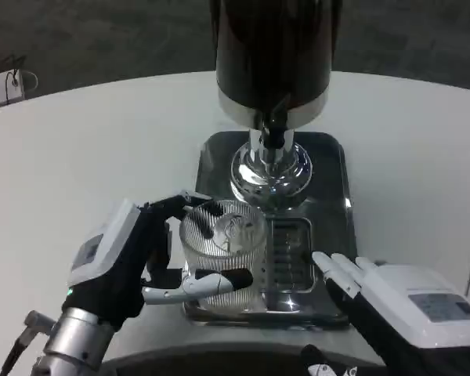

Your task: Grasp the cup under the faucet to collect the drink, then remove the cup.

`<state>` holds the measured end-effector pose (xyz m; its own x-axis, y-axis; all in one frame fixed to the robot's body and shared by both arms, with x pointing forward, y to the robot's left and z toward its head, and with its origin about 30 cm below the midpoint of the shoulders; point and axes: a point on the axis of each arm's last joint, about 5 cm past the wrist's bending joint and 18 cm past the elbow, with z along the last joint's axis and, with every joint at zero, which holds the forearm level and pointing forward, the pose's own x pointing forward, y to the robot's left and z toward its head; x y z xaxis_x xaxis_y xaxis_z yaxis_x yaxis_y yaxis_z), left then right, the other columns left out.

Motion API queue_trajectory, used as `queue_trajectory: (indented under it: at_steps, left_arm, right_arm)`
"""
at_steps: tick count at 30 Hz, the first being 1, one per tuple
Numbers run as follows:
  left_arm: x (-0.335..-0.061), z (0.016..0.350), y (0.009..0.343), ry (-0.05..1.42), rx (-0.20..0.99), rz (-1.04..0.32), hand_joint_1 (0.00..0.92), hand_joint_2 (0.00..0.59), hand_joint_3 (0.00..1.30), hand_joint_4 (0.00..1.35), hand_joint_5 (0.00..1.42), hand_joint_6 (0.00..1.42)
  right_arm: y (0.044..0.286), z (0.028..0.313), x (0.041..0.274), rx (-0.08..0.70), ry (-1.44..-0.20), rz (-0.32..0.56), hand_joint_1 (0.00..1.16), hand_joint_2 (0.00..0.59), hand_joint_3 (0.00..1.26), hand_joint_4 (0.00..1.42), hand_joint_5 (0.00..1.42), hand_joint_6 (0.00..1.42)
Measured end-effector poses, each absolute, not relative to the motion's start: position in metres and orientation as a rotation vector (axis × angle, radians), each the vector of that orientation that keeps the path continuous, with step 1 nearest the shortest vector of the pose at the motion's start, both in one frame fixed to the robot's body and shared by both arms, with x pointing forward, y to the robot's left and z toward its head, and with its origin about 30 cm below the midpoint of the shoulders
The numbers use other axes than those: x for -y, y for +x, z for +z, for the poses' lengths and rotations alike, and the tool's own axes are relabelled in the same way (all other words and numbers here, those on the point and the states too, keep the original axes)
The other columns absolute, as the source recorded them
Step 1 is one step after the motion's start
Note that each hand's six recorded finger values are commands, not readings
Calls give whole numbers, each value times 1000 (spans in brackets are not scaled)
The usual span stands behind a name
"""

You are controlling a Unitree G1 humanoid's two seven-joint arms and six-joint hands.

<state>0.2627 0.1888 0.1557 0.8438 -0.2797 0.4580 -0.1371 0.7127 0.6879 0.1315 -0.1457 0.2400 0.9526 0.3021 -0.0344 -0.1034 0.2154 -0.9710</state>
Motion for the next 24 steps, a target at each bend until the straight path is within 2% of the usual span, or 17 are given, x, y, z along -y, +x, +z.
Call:
queue_trajectory:
  at_steps: [24]
  left_arm:
    - [-154,182,315,892,609,-84,554,0,985,1086,1288,1213]
  right_arm:
    - [128,238,151,157,-1309,287,520,478,3,0,0,0]
